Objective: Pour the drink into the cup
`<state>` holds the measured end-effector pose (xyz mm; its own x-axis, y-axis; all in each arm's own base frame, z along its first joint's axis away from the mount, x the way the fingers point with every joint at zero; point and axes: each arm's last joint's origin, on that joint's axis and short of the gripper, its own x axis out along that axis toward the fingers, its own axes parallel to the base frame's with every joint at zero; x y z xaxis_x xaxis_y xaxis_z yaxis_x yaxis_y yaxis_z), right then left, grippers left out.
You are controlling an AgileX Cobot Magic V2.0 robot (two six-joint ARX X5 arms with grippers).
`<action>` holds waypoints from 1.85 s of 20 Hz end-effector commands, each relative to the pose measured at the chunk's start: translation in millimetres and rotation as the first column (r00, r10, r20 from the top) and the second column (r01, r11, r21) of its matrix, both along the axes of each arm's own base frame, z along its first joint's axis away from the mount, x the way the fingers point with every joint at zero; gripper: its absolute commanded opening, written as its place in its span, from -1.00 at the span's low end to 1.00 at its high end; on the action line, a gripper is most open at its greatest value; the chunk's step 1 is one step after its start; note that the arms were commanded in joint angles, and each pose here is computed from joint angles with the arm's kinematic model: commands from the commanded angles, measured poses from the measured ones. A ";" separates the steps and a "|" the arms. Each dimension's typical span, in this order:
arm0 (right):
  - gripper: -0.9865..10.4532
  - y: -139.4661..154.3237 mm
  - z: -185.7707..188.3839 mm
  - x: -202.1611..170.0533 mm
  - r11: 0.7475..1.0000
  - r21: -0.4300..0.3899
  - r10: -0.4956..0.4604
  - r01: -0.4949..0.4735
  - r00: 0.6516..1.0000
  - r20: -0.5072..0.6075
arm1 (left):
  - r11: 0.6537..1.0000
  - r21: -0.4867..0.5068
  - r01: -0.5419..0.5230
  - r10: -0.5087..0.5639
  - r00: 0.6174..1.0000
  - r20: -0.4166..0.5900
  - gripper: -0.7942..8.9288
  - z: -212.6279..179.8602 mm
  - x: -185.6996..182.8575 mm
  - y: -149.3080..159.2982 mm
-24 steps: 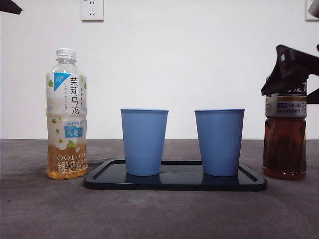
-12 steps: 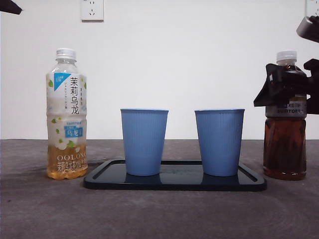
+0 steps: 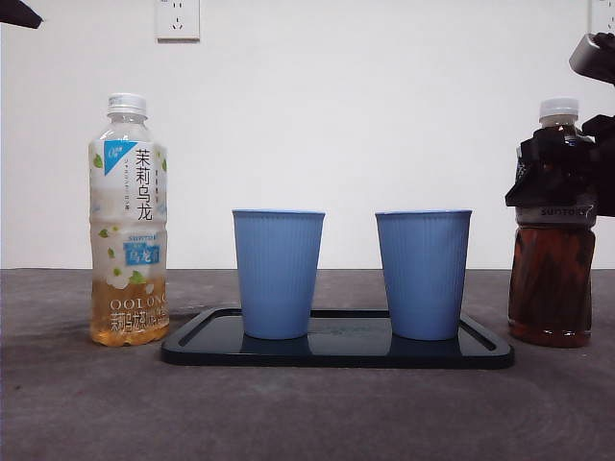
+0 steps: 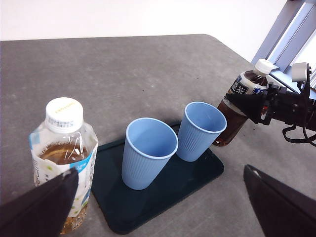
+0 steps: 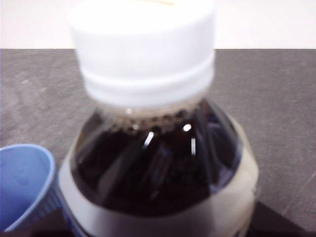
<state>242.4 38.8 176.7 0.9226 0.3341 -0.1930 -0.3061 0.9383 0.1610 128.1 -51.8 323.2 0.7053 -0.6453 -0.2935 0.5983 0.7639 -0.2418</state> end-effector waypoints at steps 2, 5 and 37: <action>-0.55 0.5 6.9 0.9 1.000 -0.014 0.004 -0.004 0.999 0.035 | 1.000 0.004 0.006 -0.006 1.000 0.027 0.25 5.9 0.3 -0.6; -0.55 0.0 18.7 -0.2 0.998 -0.060 -0.012 0.013 1.000 0.015 | 1.000 0.004 0.006 -0.006 1.000 0.027 0.25 5.9 0.3 -0.6; -0.55 109.5 115.7 6.2 0.290 -0.927 -0.263 -0.237 0.912 -0.315 | 0.999 0.047 0.013 -0.010 0.997 -0.074 0.25 -4.6 -0.8 -0.2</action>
